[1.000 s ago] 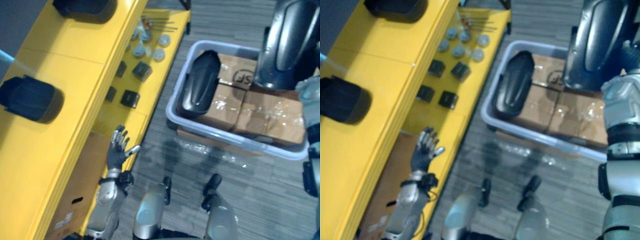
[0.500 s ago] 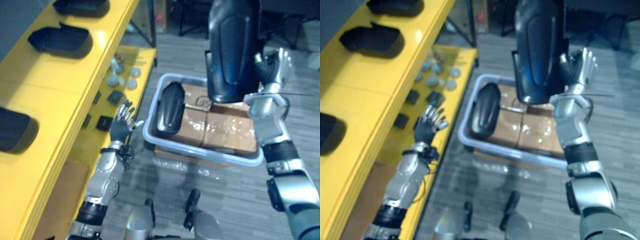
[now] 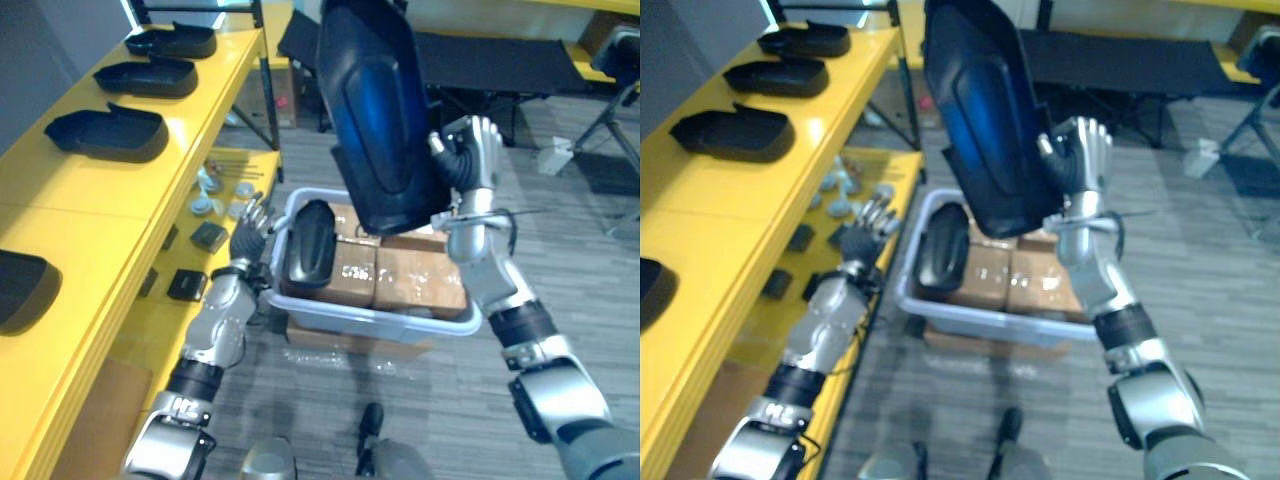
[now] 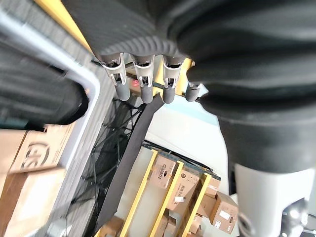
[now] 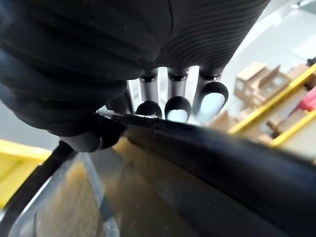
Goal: Walk over and take plastic housings, then place them on the shelf
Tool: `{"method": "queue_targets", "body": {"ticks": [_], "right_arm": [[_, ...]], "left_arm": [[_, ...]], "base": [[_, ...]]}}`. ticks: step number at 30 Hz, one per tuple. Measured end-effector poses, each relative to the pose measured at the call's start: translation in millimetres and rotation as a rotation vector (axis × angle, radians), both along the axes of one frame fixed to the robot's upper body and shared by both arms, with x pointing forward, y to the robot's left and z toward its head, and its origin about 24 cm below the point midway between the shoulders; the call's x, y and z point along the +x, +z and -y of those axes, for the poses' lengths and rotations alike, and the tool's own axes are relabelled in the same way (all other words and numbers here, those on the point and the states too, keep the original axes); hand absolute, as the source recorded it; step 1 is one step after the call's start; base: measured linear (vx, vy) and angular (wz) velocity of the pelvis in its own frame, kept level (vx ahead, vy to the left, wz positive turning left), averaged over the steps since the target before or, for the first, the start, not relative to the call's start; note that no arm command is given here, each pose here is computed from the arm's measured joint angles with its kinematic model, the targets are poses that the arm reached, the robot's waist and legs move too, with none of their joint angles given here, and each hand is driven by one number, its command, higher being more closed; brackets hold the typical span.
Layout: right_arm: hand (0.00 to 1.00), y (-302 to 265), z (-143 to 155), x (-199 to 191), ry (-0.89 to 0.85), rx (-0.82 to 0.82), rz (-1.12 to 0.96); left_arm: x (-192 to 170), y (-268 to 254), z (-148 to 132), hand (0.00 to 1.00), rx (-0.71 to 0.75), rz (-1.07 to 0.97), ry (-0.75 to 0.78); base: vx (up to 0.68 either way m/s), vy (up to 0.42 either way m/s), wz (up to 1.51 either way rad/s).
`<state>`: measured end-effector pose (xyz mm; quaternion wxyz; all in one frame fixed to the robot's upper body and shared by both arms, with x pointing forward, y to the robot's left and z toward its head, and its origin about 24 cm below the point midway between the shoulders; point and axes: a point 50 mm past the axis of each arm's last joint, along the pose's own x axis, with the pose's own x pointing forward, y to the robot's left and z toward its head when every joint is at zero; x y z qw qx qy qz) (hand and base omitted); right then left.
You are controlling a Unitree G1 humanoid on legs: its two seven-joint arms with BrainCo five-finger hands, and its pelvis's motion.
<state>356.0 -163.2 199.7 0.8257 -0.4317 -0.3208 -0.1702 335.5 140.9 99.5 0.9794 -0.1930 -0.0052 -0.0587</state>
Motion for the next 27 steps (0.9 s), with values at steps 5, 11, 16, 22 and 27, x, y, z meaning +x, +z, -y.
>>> {"method": "queue_targets", "body": {"ticks": [5,11,16,22,27], "right_arm": [[1.00,-9.9,-16.5,-0.3,0.050,-0.021,-0.035],[1.00,-19.8,-30.7,0.0,0.092,-0.033,-0.075],[1.00,-35.8,-41.8,2.4,0.111,-0.037,-0.137],[1.00,-42.0,-46.9,2.8,0.122,-0.040,-0.161],[1.00,-52.7,-57.5,3.0,0.152,-0.057,-0.214]], "left_arm": [[4.3,2.5,11.6,0.00,-0.044,-0.011,-0.028],[4.5,0.9,13.4,0.00,-0.046,-0.019,-0.031],[4.3,-1.7,16.1,0.00,-0.051,-0.029,-0.036],[2.1,-5.7,26.4,0.00,-0.035,-0.038,-0.087],[1.3,-6.0,31.8,0.00,-0.047,-0.033,-0.113]], "base": [[0.02,0.046,0.02],[-0.03,0.053,0.05],[-0.06,0.041,0.01],[-0.02,0.007,0.07],[0.01,-0.002,0.03]]}}
